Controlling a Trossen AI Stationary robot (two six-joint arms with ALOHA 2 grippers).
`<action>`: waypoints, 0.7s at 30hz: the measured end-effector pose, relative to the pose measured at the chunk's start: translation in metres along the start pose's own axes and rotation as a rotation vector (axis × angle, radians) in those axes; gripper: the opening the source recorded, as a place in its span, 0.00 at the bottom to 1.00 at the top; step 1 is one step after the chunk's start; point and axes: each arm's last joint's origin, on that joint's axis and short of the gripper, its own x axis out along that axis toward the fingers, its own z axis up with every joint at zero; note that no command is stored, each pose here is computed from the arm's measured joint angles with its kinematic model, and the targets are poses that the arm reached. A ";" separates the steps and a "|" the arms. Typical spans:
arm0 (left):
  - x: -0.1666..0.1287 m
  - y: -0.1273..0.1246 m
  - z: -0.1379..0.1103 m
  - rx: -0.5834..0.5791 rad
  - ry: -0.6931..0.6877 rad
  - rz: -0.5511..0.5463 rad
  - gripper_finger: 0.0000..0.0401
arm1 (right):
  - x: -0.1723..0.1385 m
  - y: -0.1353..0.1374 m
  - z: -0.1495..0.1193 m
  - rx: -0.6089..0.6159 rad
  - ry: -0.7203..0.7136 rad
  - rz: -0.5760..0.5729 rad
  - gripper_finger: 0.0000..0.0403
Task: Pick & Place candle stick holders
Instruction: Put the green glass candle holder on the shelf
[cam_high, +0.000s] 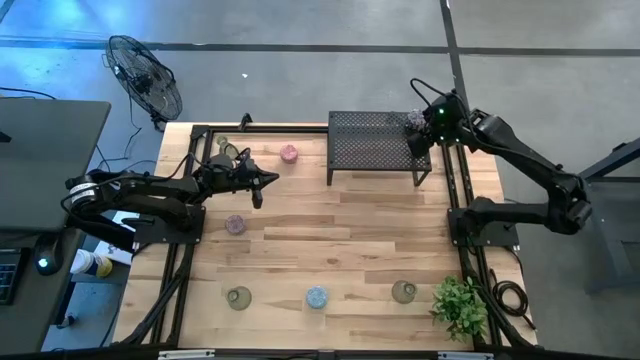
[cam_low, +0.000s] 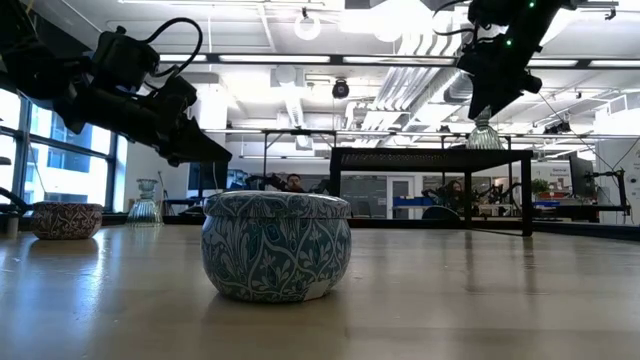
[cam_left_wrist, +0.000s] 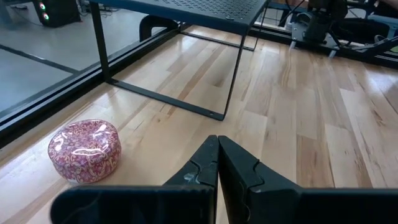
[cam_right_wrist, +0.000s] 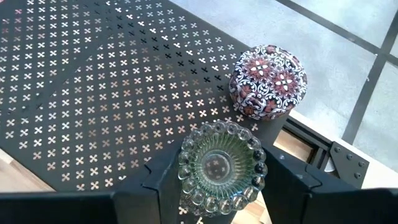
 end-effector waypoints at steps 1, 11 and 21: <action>0.000 0.000 0.000 0.000 0.000 0.000 0.01 | 0.000 0.000 0.000 -0.001 0.002 0.000 0.41; 0.000 0.000 0.000 -0.001 0.002 0.000 0.01 | 0.000 0.000 -0.002 -0.002 0.018 -0.002 0.50; 0.000 0.000 0.000 -0.047 0.001 0.000 0.01 | -0.006 -0.001 0.004 -0.025 -0.017 -0.029 0.65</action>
